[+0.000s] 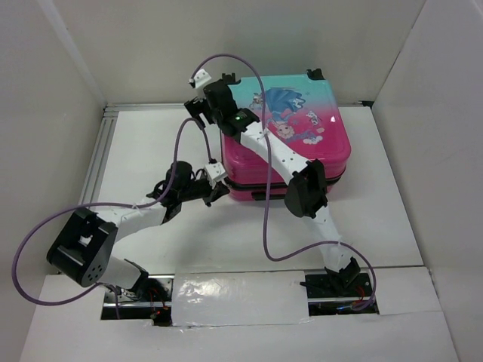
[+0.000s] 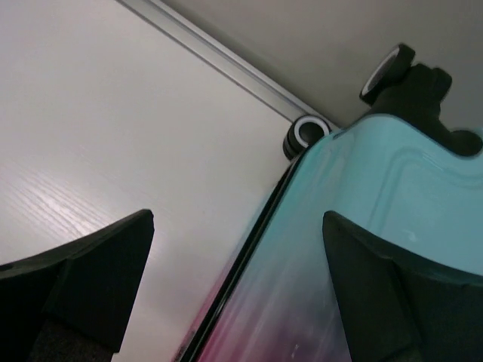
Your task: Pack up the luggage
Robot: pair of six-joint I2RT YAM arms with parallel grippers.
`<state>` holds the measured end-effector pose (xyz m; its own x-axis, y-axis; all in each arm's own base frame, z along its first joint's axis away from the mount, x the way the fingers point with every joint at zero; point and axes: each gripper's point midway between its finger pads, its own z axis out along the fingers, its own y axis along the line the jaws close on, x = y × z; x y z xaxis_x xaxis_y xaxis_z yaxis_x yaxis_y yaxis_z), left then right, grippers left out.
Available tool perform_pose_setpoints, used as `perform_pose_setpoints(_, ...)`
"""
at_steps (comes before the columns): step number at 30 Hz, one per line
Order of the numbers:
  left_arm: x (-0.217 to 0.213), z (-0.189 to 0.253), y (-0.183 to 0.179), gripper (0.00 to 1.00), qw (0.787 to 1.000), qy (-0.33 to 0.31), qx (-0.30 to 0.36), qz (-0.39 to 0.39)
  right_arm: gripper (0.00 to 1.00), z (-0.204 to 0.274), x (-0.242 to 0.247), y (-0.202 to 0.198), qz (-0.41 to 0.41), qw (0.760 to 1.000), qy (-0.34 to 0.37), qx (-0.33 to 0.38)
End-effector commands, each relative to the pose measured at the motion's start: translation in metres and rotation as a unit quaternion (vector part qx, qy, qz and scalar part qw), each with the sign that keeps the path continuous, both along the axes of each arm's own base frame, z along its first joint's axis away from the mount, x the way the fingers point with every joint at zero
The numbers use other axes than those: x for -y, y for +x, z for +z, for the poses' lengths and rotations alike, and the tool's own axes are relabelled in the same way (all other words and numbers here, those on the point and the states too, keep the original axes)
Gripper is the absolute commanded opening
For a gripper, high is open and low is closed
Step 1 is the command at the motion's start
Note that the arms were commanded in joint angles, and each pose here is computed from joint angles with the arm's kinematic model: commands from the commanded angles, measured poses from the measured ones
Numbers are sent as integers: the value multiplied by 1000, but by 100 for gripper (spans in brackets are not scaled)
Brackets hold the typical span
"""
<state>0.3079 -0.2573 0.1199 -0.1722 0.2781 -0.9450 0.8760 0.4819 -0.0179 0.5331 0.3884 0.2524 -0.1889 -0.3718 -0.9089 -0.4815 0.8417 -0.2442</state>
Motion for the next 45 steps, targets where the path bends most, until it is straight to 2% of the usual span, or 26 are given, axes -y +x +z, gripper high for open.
perform_pose_setpoints(1, 22, 30, -26, 0, 997, -41, 38, -60, 100, 14, 24, 20, -21, 999, -10, 28)
perform_pose_setpoints(4, 17, 27, -14, 0, 998, -27, 44, -30, 100, -6, 13, 10, 23, 998, -54, 17)
perform_pose_setpoints(5, 11, 18, -7, 0, 999, -9, 44, -9, 100, -28, 18, 8, 17, 996, -91, 11)
perform_pose_setpoints(7, 5, 17, 2, 0, 998, 3, 53, 18, 97, -44, 21, 4, 19, 992, -124, 6)
perform_pose_setpoints(8, 1, 13, 5, 0, 998, 8, 55, 33, 94, -64, 26, 1, 19, 989, -144, -9)
perform_pose_setpoints(11, -25, 11, 21, 0, 991, 20, 79, 106, 83, -81, 40, 0, 3, 986, -166, -27)
perform_pose_setpoints(12, -38, 16, 27, 0, 986, 20, 86, 138, 74, -91, 43, -2, 6, 984, -177, -34)
perform_pose_setpoints(14, -53, 20, 33, 0, 982, 17, 92, 166, 66, -99, 51, -3, 3, 982, -184, -44)
perform_pose_setpoints(16, -73, 33, 48, 0, 975, 9, 98, 200, 66, -102, 61, -5, -1, 981, -189, -51)
perform_pose_setpoints(18, -89, 36, 58, 0, 970, 9, 98, 221, 66, -110, 59, -9, 10, 983, -165, -77)
perform_pose_setpoints(22, -96, 34, 74, 0, 973, 3, 82, 217, 66, -117, 63, -4, 14, 986, -120, -116)
perform_pose_setpoints(28, -84, 9, 98, 0, 980, 4, 37, 194, 66, -112, 73, 4, 1, 988, -97, -124)
perform_pose_setpoints(30, -82, 13, 105, 0, 980, -3, 33, 197, 66, -112, 78, 6, -12, 988, -84, -130)
perform_pose_setpoints(33, -85, 12, 115, 0, 978, -20, 20, 207, 69, -112, 87, 13, -30, 987, -62, -143)
perform_pose_setpoints(38, -71, 13, 116, 0, 986, -39, -5, 164, 76, -103, 111, 22, -70, 986, -45, -147)
perform_pose_setpoints(42, -75, 14, 108, 11, 985, -42, -12, 165, 89, -77, 136, 33, -127, 982, -9, -136)
perform_pose_setpoints(43, -76, 13, 102, 26, 985, -45, -20, 167, 92, -66, 144, 33, -142, 981, 0, -135)
perform_pose_setpoints(44, -84, 21, 102, 34, 983, -48, -9, 177, 92, -43, 155, 37, -158, 980, 19, -121)
perform_pose_setpoints(45, -83, 26, 100, 63, 982, -59, -11, 181, 94, -34, 161, 36, -172, 976, 40, -124)
